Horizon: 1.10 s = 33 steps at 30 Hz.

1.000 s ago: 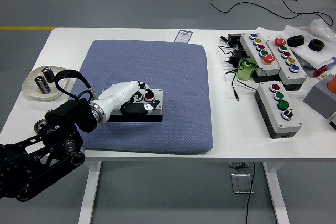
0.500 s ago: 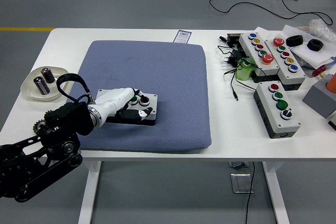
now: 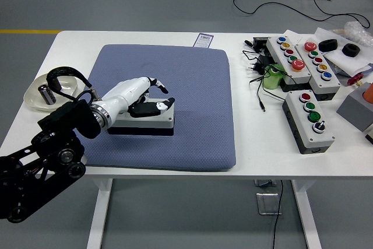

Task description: Pick up the button,place it on the desk,press the button,press the button

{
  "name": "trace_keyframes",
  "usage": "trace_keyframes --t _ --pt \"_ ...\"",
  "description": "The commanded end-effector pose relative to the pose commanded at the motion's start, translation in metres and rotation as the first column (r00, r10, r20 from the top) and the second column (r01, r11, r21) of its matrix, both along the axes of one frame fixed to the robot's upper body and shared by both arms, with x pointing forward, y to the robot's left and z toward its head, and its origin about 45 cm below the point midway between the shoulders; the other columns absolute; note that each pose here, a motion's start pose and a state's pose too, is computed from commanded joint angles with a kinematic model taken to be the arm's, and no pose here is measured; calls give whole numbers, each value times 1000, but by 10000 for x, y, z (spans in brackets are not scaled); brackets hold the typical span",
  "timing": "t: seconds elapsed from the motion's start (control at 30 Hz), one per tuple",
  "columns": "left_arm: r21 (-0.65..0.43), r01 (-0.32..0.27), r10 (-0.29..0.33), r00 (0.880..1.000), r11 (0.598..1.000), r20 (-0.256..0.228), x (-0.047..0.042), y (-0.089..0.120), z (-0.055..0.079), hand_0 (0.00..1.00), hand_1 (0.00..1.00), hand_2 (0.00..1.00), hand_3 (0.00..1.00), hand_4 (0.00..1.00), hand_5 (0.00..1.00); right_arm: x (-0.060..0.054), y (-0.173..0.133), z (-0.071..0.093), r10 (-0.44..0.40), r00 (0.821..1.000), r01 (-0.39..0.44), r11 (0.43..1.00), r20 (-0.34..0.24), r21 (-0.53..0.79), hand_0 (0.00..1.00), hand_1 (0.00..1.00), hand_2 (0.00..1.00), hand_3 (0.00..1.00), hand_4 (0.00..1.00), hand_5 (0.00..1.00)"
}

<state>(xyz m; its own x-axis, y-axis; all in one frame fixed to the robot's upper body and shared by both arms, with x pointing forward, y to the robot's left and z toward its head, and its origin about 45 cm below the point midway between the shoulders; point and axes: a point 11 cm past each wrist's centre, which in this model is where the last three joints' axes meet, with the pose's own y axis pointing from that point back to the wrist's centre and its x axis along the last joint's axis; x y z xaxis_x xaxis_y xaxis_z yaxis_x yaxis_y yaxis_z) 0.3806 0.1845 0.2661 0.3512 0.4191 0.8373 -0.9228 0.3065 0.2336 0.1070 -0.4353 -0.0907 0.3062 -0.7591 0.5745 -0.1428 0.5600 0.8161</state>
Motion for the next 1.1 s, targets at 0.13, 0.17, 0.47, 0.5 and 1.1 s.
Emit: trace_keyframes --t 0.13,0.17,0.47,0.5,1.1 --pt "-157 -104 105 994 982 -4 133 226 50 2 2 24 726 663 807 1 0 0 0 1000 0 1000 0 0 673 658 674 624 310 173" --pt "-232 -147 148 989 962 -12 175 324 52 2 2 24 726 663 807 2 2 0 0 1000 0 1000 1 0 673 658 674 624 310 173" --pt "-697 -315 320 939 644 -129 333 1047 14 772 861 949 995 694 998 7 6 -1 2 1000 -2 1000 2 1 673 658 674 624 310 173" --pt "-725 -316 313 939 611 -145 337 1087 14 772 861 949 995 694 998 8 6 -1 2 1000 -2 1000 2 1 673 658 674 624 310 173" --pt "-904 -330 262 929 272 -260 243 1539 -86 850 904 978 998 735 998 40 3 9 3 1000 -3 1000 7 0 673 658 674 624 310 173"
